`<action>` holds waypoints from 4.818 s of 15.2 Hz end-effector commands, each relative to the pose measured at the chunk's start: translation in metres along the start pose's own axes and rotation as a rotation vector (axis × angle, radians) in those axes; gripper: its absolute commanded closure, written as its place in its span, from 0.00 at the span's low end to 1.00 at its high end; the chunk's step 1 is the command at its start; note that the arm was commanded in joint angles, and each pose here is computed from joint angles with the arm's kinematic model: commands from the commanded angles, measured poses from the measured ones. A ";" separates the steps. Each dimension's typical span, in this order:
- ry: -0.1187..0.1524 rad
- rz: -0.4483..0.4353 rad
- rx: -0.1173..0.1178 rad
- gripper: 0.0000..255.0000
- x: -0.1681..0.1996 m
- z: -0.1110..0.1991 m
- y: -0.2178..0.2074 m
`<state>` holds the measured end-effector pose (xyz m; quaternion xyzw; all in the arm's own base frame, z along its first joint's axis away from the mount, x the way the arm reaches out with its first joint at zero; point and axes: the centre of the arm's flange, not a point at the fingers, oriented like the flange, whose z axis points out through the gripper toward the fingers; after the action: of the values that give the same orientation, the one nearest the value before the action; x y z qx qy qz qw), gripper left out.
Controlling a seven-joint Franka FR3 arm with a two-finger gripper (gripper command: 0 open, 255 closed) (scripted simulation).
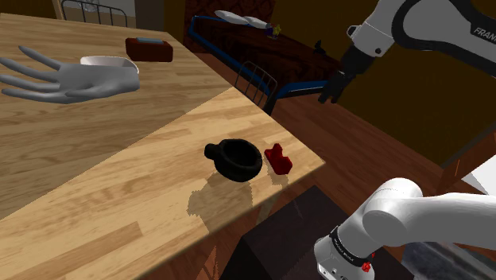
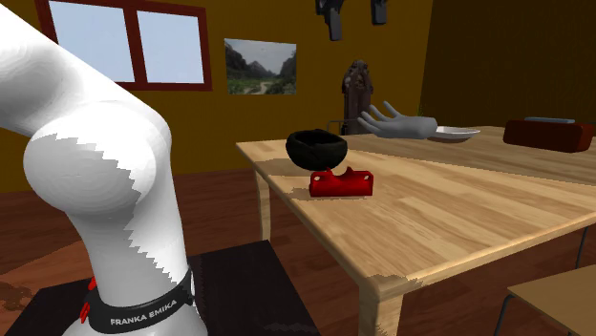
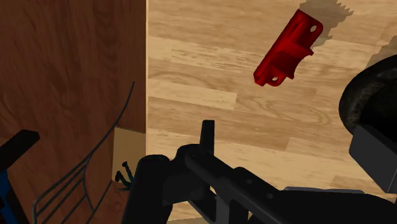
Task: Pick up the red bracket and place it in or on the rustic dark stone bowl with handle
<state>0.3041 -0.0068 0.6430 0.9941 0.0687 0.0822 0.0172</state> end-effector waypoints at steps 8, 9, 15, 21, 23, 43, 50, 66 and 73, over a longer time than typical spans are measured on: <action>-0.038 0.135 0.041 0.00 0.004 0.090 -0.017; -0.044 0.154 0.046 0.00 0.004 0.102 -0.020; -0.077 0.269 0.081 0.00 0.007 0.179 -0.037; -0.102 0.357 0.108 0.00 0.008 0.241 -0.052; -0.102 0.357 0.108 0.00 0.007 0.252 -0.054; -0.102 0.357 0.108 1.00 0.005 0.276 -0.057; -0.102 0.357 0.108 1.00 0.009 0.250 -0.055; -0.102 0.357 0.108 1.00 0.023 0.167 -0.052; -0.102 0.357 0.108 1.00 0.029 0.130 -0.050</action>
<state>0.3476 0.0437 0.5110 0.9928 -0.1055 0.0297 -0.0474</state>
